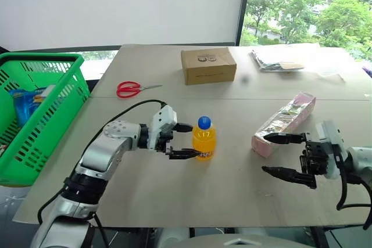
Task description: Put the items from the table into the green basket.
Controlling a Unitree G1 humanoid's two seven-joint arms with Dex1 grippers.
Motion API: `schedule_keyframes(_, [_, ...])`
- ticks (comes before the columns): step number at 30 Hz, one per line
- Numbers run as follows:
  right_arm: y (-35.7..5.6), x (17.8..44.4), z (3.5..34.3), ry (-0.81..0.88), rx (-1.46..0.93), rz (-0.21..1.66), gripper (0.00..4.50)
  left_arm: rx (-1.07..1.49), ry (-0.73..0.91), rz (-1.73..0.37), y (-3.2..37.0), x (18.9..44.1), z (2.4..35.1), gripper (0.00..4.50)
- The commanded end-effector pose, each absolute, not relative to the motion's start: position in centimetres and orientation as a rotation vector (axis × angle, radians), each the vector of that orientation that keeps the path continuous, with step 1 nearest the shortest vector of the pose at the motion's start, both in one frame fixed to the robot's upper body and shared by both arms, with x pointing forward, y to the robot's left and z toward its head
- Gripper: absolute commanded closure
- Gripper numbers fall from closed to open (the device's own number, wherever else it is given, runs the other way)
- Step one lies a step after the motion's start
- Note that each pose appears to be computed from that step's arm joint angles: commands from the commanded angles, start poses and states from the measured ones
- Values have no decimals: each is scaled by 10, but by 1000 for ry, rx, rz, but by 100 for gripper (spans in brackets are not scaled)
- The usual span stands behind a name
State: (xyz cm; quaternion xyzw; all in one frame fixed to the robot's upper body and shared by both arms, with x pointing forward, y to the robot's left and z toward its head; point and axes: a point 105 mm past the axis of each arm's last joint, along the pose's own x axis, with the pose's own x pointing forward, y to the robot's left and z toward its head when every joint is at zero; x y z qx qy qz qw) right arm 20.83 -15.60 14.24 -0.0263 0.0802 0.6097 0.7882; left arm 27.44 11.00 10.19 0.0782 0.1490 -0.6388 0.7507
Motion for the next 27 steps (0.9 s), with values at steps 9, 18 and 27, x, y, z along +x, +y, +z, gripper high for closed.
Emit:
schedule_keyframes(9, [-146, 211, 156, 128, -71, 1336, 0, 217, 290, -1434, 79, 283, 89, 4])
schedule_keyframes(18, [-148, 213, 158, 128, -86, 1331, 0, 207, 268, -1393, 79, 292, 84, 126])
schedule_keyframes(27, [-131, 227, 178, -1, -59, 1354, 0, 327, 124, -1187, 117, 317, 141, 141])
